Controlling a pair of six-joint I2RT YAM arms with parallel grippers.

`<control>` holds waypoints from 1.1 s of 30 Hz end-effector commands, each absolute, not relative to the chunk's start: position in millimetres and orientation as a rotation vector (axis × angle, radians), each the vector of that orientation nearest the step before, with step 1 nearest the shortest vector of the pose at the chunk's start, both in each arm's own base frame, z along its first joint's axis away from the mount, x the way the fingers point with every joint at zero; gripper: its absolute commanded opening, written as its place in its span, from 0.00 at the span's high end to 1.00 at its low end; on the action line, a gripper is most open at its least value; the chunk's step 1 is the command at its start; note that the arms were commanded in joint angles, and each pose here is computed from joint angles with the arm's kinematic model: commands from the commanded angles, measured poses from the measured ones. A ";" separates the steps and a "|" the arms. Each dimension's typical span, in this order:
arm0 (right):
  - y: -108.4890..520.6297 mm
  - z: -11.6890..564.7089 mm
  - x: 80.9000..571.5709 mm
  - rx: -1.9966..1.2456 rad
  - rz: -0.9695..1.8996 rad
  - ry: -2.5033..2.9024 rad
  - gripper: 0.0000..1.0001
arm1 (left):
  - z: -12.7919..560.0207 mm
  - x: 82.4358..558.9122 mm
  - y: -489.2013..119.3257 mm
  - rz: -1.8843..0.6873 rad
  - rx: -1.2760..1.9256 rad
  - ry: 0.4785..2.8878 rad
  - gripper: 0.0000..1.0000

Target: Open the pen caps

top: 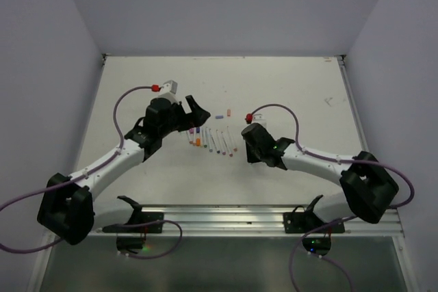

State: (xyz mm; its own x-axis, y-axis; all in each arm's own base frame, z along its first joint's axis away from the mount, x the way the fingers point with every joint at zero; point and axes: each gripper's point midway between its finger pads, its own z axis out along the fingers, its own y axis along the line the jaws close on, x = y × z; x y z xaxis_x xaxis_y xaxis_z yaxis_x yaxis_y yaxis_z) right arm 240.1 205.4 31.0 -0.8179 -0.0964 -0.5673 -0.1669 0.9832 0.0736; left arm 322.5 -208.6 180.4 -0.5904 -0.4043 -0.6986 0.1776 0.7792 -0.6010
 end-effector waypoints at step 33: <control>296.5 159.1 249.2 -0.412 0.561 1.980 1.00 | 187.0 339.2 -323.0 -1.014 -0.144 2.072 0.69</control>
State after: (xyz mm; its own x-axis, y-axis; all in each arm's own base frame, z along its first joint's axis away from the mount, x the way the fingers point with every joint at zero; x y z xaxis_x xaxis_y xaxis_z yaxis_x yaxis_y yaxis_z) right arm 244.1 286.6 144.8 -0.4849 -0.0746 -0.8714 -0.4924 0.8467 0.2015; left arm 327.7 -314.8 157.7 -0.7201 -0.3725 -0.5854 0.1905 0.7050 -0.6831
